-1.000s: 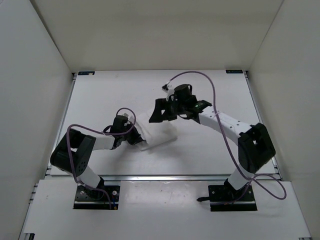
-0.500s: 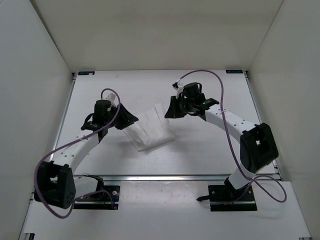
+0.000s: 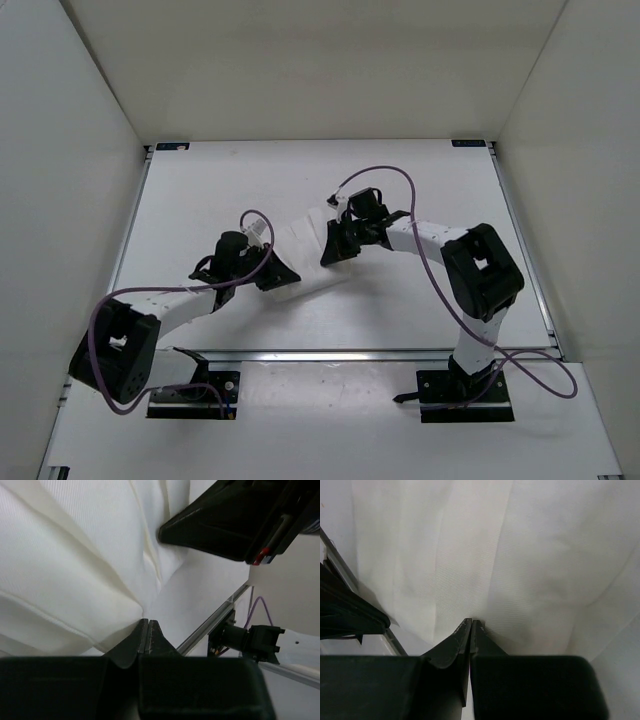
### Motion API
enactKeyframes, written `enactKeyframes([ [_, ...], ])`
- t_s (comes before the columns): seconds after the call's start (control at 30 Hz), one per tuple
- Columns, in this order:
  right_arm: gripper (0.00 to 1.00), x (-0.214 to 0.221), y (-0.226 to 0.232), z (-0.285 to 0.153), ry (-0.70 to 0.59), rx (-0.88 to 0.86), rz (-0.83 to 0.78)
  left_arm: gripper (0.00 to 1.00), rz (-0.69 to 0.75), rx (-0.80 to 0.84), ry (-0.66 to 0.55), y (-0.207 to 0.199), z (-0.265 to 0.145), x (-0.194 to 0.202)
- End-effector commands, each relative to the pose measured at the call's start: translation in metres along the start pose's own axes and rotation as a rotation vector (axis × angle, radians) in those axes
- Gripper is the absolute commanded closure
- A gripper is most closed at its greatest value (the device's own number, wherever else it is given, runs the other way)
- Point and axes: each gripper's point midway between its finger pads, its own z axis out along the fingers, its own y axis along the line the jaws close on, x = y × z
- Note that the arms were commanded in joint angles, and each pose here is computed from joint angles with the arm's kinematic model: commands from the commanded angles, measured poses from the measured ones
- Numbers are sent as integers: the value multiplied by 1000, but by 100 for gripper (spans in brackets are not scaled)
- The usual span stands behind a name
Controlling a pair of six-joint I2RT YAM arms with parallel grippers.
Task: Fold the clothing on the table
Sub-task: Fold the skirt
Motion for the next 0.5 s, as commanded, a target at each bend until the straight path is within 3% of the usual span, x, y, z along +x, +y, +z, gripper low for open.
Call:
enactKeyframes([
  [0.0,100,-11,-4,2,-41,-36,-46,100,33,1,-29,0,3,3],
  [0.1,100,-10,-17,1,-32,-29,-13,100,-28,-158,-43,45,-4,3],
  [0.2,100,-19,-27,-13,-57,8,-31,100,8,-268,-68,69,-18,-1],
  [0.27,99,-32,-23,-25,-85,9,-49,100,6,-231,-106,63,-27,-9],
  [0.37,95,-62,-14,-53,-150,37,-69,83,30,-130,-179,29,-44,-36],
  [0.43,49,-84,-14,-75,-204,138,-82,60,143,-112,-272,-8,-65,-72],
  [0.47,42,-96,-7,-90,-227,162,-105,51,210,-125,-283,-20,-75,-82],
])
